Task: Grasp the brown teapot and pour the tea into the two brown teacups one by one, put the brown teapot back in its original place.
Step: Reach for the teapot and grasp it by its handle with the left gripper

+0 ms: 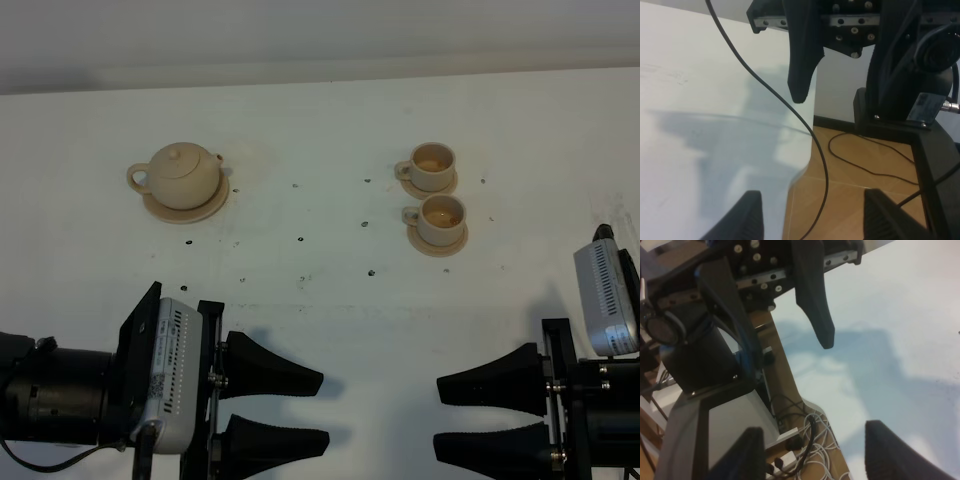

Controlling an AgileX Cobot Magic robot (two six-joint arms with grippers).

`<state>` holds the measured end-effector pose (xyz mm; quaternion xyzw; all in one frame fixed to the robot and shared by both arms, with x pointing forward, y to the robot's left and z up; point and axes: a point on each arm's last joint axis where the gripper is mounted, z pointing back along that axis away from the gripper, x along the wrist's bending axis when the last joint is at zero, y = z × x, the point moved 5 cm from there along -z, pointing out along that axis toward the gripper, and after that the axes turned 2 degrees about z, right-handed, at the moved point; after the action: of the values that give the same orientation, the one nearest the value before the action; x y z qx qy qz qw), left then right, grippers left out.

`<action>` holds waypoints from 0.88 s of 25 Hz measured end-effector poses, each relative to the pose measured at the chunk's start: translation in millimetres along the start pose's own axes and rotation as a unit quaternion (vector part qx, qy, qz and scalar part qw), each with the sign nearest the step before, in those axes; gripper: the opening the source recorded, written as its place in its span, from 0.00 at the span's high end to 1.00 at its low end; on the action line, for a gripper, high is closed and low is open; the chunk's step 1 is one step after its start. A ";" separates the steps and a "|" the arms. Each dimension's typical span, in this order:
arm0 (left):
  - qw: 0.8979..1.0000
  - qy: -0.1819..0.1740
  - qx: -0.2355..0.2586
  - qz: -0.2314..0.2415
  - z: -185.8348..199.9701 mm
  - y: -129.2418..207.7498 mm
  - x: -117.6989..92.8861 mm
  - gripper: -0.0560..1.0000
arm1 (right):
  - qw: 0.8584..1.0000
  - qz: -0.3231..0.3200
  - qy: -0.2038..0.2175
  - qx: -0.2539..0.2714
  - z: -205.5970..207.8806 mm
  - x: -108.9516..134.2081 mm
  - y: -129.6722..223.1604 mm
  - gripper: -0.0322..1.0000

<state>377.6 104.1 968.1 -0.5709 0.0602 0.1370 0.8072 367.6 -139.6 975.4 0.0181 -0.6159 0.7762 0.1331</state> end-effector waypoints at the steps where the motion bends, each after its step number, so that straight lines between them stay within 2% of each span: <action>1: 1.000 0.000 0.000 0.000 0.0 0.0 0.0 0.52 | 1.000 0.001 -0.001 0.001 0.0 0.2 0.4 0.51; 8: 1.000 -0.002 0.009 -0.005 0.0 2.4 0.5 0.52 | 1.000 0.006 -0.007 0.011 0.0 1.9 3.1 0.51; 13: 0.999 -0.027 0.019 -0.005 0.4 5.3 7.6 0.52 | 1.000 -0.014 0.003 -0.001 0.0 -0.8 -0.2 0.51; 18: 0.995 -0.096 -0.008 0.015 8.5 -7.6 19.8 0.52 | 0.996 -0.079 0.047 0.004 0.6 -13.5 1.0 0.51; 22: 0.983 -0.175 -0.030 0.047 24.7 -28.8 31.6 0.52 | 0.986 -0.142 0.079 0.022 1.5 -27.0 -4.2 0.51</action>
<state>414.7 123.1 994.5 -0.5585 -0.0590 0.2744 0.7806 394.3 -145.2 974.5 0.0477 -0.5773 0.7619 0.2898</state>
